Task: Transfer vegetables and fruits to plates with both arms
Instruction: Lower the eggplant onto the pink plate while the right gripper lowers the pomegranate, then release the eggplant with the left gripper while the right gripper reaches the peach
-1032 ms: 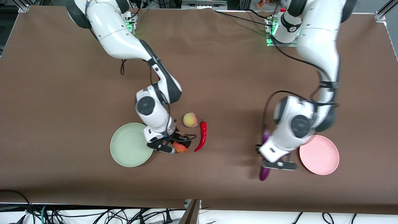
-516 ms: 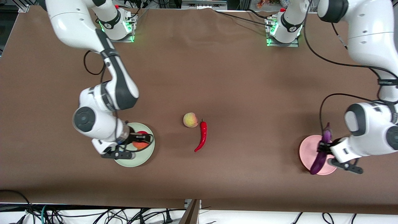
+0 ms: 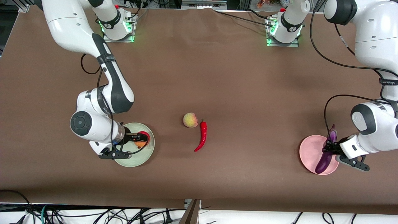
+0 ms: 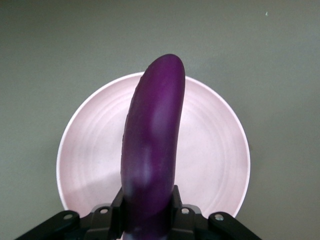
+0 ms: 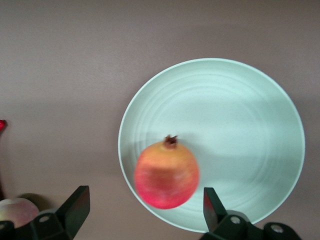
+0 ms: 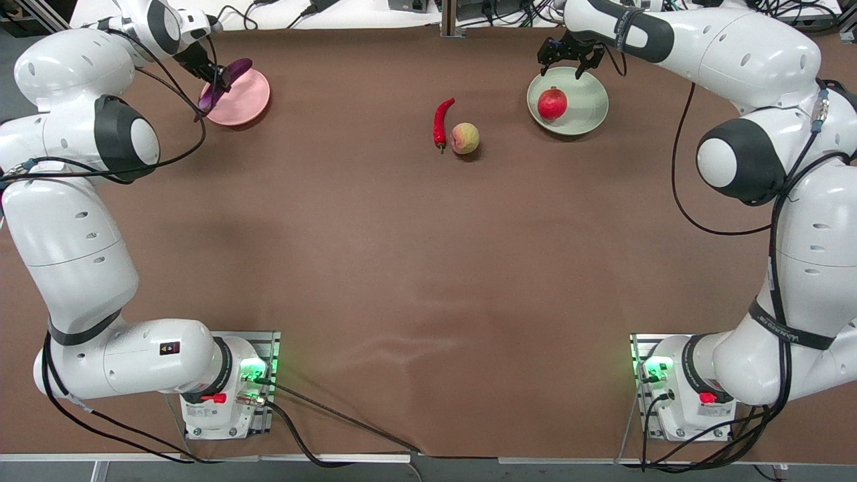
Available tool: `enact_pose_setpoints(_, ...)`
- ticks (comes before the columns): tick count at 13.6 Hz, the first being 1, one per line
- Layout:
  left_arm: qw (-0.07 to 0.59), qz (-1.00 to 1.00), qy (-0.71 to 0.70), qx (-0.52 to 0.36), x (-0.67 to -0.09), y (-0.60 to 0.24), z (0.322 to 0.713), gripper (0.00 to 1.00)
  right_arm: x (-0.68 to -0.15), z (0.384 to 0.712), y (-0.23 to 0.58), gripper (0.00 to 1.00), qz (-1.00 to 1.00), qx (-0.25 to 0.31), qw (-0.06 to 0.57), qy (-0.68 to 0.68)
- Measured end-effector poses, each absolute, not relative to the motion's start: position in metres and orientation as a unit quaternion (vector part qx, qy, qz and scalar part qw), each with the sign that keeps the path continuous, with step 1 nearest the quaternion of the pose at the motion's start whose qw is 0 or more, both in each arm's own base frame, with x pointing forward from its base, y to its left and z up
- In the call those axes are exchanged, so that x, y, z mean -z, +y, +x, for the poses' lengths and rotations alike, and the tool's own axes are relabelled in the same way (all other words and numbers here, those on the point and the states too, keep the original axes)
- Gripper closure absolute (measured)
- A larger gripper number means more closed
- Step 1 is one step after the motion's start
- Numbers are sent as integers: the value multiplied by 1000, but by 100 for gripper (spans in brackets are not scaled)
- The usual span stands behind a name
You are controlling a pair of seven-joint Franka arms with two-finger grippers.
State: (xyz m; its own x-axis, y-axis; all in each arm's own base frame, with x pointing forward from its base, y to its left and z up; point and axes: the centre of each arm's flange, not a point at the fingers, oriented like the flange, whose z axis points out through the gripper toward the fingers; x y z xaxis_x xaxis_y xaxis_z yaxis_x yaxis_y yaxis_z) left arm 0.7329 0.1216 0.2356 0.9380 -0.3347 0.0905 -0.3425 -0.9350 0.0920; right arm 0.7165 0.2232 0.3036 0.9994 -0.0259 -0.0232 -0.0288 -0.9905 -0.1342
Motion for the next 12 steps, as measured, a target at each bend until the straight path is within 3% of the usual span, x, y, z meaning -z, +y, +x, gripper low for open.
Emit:
enact_pose_setpoints(3,53,983,-170,-36,-223,122,733,64,-306,701,268,0,-994,-21,72,86)
enact_pose_setpoints(7,51,983,-173,-43,-226,119,736,29,-300,639,410,0,-977,-11,88,194)
enact_pose_setpoints(10,54,980,-183,-58,-243,100,746,1,-284,615,448,0,-961,-20,85,264)
enact_pose_setpoints(12,70,981,-171,-60,-254,67,752,0,-275,617,442,0,-944,-27,78,321)
